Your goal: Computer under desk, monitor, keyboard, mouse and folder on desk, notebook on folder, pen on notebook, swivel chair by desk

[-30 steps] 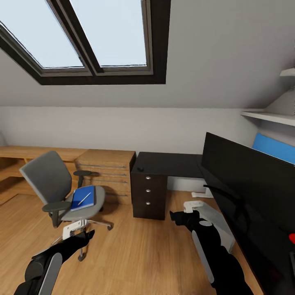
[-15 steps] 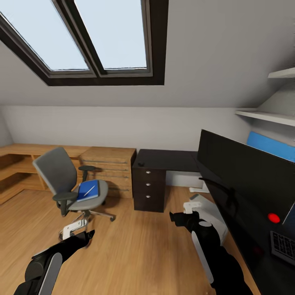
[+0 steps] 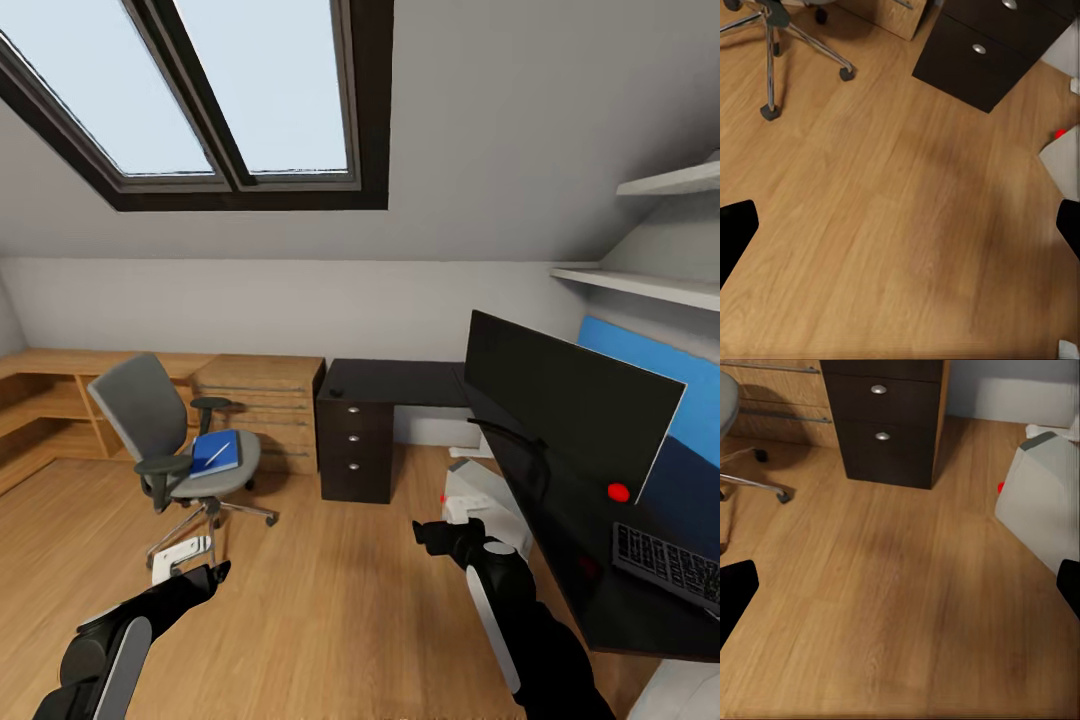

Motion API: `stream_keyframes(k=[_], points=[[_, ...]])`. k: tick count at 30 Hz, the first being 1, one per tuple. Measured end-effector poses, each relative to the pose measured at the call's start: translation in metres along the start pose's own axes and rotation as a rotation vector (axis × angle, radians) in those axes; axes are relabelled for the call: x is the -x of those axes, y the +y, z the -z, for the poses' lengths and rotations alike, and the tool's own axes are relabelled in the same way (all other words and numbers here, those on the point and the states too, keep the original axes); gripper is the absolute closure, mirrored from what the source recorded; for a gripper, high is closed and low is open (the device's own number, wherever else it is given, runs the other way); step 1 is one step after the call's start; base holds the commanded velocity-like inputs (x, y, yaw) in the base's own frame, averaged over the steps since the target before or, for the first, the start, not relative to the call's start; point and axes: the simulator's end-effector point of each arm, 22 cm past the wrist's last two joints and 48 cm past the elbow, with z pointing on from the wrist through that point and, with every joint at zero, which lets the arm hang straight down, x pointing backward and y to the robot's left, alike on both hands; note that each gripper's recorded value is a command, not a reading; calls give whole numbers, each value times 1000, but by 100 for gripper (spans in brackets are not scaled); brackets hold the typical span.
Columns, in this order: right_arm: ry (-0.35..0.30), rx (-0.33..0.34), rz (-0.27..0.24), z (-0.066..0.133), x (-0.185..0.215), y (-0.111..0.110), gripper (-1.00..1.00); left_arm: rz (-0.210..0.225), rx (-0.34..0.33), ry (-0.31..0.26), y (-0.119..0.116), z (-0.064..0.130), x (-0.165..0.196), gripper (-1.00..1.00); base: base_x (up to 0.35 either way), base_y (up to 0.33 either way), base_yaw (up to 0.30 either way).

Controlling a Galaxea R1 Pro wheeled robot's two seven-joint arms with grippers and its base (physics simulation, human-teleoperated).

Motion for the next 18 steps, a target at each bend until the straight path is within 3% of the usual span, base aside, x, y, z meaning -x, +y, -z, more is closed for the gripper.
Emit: stream_keyframes(k=[5,10,14,18], points=[[1,0,0,0,0,0,-100,0,2,0,1,0,-1,-100,-42,-2,-212],[3,-1,1,-1,-1,0,-100,0,5,2,2,-1,-1,-100,-216,-104,-44],[4,-2,2,-1,-1,0,-100,0,7,2,3,-1,-1,-100,-254,-210,-4],[-11,-6,1,2,5,-2,-100,2,18,17,7,-4,-8,-100,-29,-330,0]])
